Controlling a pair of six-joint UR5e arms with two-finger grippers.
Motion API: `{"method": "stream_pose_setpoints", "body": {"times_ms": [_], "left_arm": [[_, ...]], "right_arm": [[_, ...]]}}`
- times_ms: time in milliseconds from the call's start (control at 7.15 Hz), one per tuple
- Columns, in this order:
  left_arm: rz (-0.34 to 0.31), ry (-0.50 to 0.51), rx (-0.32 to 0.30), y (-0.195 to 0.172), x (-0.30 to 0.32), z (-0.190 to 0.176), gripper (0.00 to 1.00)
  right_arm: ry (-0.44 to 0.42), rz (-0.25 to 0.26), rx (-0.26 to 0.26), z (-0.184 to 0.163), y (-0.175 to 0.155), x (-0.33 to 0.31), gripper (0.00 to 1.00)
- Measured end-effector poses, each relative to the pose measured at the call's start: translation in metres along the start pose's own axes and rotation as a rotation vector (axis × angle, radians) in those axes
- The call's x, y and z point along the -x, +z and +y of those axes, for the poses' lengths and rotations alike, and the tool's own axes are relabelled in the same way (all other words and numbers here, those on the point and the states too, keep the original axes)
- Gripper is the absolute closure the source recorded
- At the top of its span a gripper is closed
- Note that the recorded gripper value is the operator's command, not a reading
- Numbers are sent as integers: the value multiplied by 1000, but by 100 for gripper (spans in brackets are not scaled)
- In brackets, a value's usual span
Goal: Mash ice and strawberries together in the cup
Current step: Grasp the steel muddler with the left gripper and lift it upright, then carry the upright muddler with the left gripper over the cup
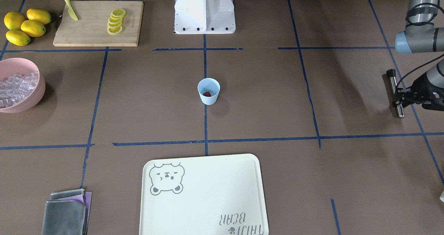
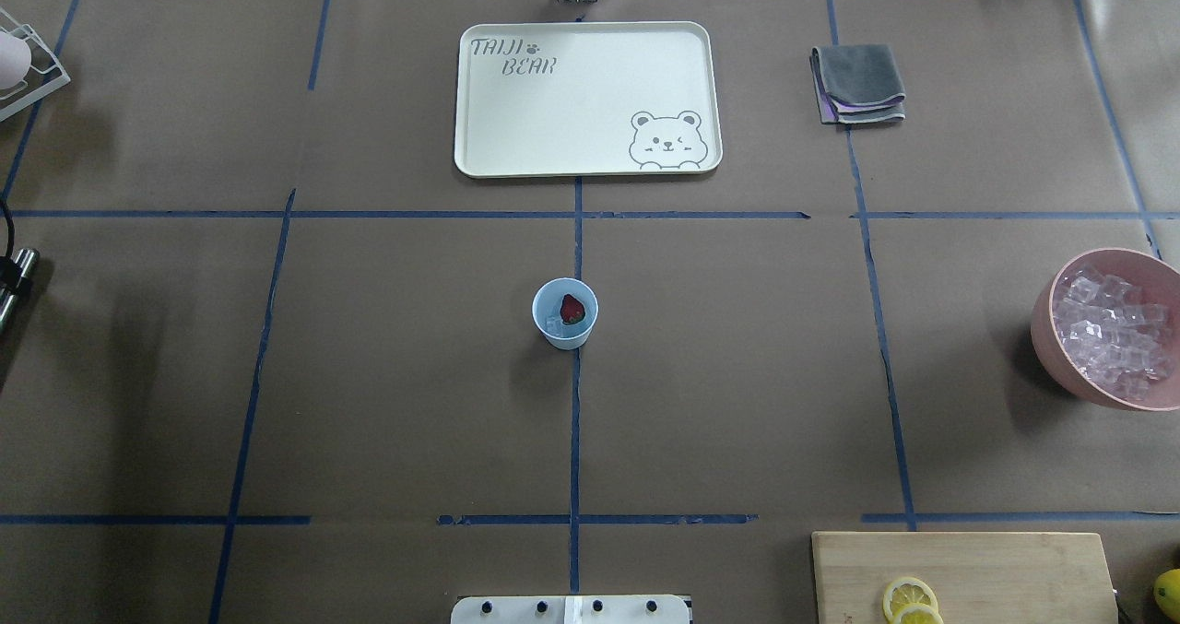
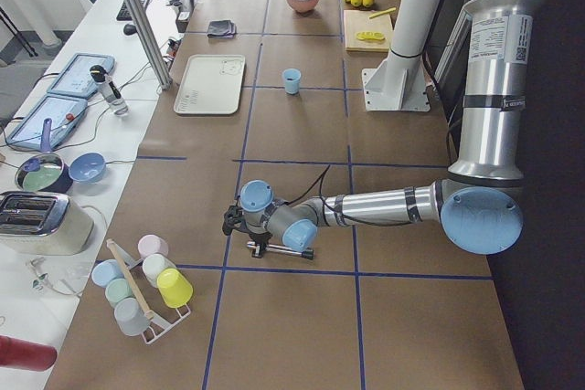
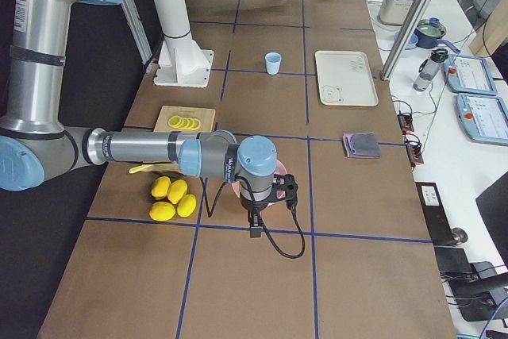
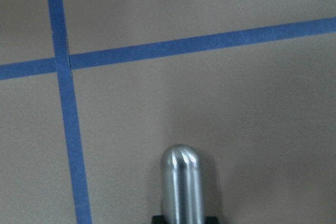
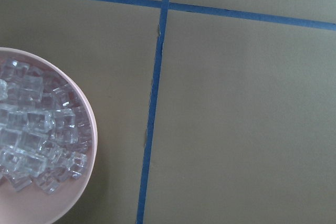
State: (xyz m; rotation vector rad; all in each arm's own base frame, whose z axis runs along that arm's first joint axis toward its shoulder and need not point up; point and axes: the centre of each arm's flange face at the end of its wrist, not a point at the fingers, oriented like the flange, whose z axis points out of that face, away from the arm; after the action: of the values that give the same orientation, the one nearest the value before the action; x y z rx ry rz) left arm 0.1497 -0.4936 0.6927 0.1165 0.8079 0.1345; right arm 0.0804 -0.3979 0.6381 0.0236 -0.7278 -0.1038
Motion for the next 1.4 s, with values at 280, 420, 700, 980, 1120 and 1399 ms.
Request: {"method": "stream_pose_setpoints", "body": {"times_ms": [280, 420, 700, 980, 1120, 1399], "left_arm": [[63, 96, -78, -51, -50, -20, 97], [102, 267, -169, -89, -93, -40, 97], [171, 498, -346, -159, -184, -92, 100], [279, 573, -507, -210, -261, -117, 100], [342, 649, -582, -222, -295, -120, 100], [447, 810, -744, -223, -363, -111, 100]], "right_arm": [[-6, 2, -7, -1, -4, 3, 0], [-8, 4, -9, -1, -5, 4, 0], [-8, 4, -9, -1, -5, 4, 0], [-2, 3, -3, 3, -2, 2, 0], [0, 5, 1, 5, -1, 1, 0], [2, 5, 4, 7, 0, 0, 0]]}}
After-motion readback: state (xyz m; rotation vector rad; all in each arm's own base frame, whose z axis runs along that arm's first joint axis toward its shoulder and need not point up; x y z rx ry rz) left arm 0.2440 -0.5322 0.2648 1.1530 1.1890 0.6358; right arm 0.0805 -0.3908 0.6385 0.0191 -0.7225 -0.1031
